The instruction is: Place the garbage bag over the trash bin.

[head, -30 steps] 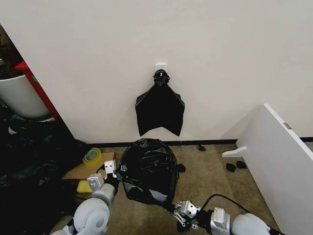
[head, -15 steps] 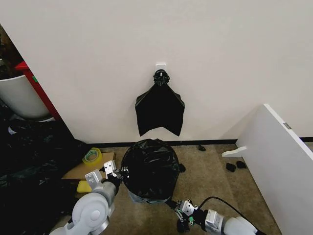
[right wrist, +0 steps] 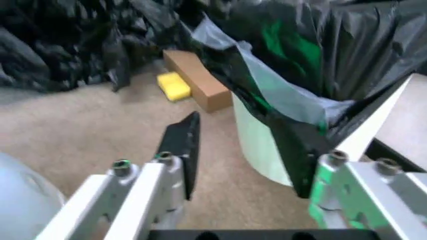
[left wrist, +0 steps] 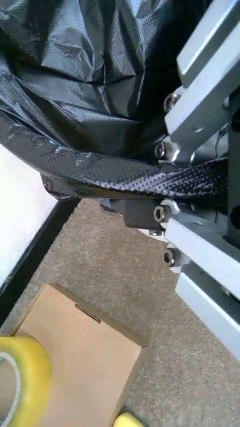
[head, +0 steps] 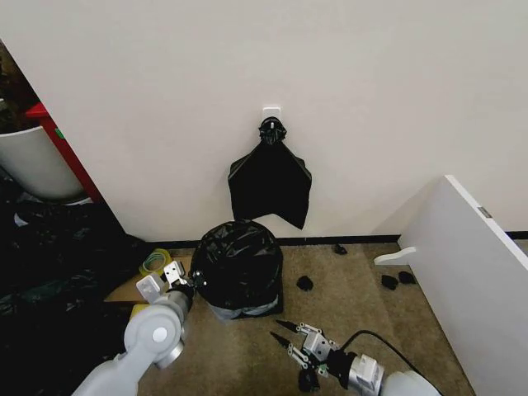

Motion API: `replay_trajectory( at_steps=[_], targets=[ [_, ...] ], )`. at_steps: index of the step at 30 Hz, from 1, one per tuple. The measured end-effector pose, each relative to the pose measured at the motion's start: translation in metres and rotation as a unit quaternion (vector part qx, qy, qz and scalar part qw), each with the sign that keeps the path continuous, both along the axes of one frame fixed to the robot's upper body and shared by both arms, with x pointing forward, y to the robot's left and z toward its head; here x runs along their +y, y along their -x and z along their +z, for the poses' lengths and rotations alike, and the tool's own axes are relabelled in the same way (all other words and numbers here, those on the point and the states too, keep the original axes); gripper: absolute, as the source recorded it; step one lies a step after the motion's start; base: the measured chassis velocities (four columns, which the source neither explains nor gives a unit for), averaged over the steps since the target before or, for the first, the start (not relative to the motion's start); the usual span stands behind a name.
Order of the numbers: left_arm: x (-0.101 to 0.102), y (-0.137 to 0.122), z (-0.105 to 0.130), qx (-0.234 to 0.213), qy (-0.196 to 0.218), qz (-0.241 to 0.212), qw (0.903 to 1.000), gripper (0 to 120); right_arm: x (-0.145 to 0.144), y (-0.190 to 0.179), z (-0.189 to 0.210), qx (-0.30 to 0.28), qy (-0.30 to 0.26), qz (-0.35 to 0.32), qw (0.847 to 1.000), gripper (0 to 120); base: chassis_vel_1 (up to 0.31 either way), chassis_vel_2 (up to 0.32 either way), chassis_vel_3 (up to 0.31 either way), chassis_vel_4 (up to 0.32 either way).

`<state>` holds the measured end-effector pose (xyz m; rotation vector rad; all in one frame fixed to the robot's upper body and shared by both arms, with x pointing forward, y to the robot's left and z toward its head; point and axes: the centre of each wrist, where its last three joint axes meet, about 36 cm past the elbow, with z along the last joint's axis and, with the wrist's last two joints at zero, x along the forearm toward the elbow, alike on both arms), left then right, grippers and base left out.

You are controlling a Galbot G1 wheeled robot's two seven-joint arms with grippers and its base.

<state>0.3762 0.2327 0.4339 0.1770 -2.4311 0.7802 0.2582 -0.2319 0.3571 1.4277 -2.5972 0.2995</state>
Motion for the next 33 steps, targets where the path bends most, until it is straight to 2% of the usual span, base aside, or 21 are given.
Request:
replay_trajectory(
  at_steps=[1,2,3,5,6,7,9,10,12,13,14,15,17,18,21,25,30,32,33],
  targets=[
    [0.000,0.000,0.000,0.000,0.000,-0.001,1.0000,1,0.004,0.002,0.003,0.021,-0.019,-0.017,0.999,48,0.000,0.000,0.000,0.000],
    [0.000,0.000,0.000,0.000,0.000,-0.001,1.0000,1,0.004,0.002,0.003,0.021,-0.019,-0.017,0.999,48,0.000,0.000,0.000,0.000],
    [-0.001,0.002,-0.001,0.000,0.002,-0.002,1.0000,1,0.010,0.004,0.005,0.052,-0.039,-0.041,0.997,53,0.000,0.000,0.000,0.000],
    [-0.003,0.004,-0.001,-0.002,0.005,-0.004,1.0000,1,0.018,0.005,0.010,0.097,-0.066,-0.079,0.990,60,0.000,0.000,0.000,0.000],
    [-0.004,0.005,-0.002,-0.003,0.006,-0.005,1.0000,1,0.024,0.005,0.014,0.132,-0.084,-0.107,0.982,67,0.000,0.000,0.000,0.000],
    [-0.004,0.005,-0.002,-0.003,0.006,-0.005,1.0000,1,0.024,0.005,0.014,0.132,-0.084,-0.107,0.982,67,0.000,0.000,0.000,0.000],
    [-0.006,0.007,-0.003,-0.010,0.005,-0.005,0.9999,1,0.036,0.003,0.029,0.214,-0.132,-0.169,0.953,79,0.000,0.000,0.000,0.000],
    [-0.006,0.007,-0.003,-0.010,0.005,-0.005,0.9999,1,0.036,0.003,0.029,0.214,-0.132,-0.169,0.953,79,0.000,0.000,0.000,0.000],
    [-0.007,0.008,-0.003,-0.015,0.004,-0.004,0.9999,1,0.043,-0.002,0.039,0.266,-0.143,-0.208,0.930,90,0.000,0.000,0.000,0.000],
    [-0.008,0.009,-0.003,-0.016,0.005,-0.004,0.9999,1,0.046,-0.003,0.041,0.279,-0.144,-0.218,0.924,93,0.000,0.000,0.000,0.000],
    [-0.008,0.009,-0.003,-0.016,0.005,-0.004,0.9999,1,0.046,-0.003,0.041,0.279,-0.144,-0.218,0.924,93,0.000,0.000,0.000,0.000],
    [-0.008,0.009,-0.002,-0.017,0.005,-0.004,0.9998,1,0.048,-0.003,0.042,0.291,-0.145,-0.227,0.918,93,0.000,0.000,0.000,0.000],
    [-0.011,0.010,-0.001,-0.020,0.007,-0.006,0.9998,1,0.057,-0.005,0.047,0.335,-0.161,-0.251,0.894,88,0.000,0.000,0.000,0.000],
    [-0.011,0.010,-0.001,-0.020,0.007,-0.006,0.9998,1,0.057,-0.005,0.047,0.335,-0.161,-0.251,0.894,88,0.000,0.000,0.000,0.000],
    [-0.012,0.012,0.000,-0.023,0.007,-0.007,0.9997,1,0.067,-0.008,0.053,0.366,-0.194,-0.272,0.869,84,0.000,0.000,0.000,0.000],
    [-0.013,0.014,0.000,-0.023,0.007,-0.008,0.9997,1,0.073,-0.011,0.058,0.373,-0.217,-0.276,0.859,83,0.000,0.000,0.000,0.000],
    [-0.016,0.015,0.000,-0.024,0.009,-0.010,0.9996,1,0.078,-0.012,0.054,0.377,-0.217,-0.276,0.857,83,0.000,0.000,0.000,0.000],
    [-0.016,0.015,0.000,-0.025,0.009,-0.010,0.9996,1,0.079,-0.012,0.052,0.378,-0.214,-0.277,0.857,81,0.000,0.000,0.000,0.000],
    [-0.016,0.015,0.000,-0.025,0.010,-0.010,0.9996,1,0.079,-0.012,0.049,0.379,-0.210,-0.278,0.857,75,0.000,0.000,0.000,0.000]
  ],
)
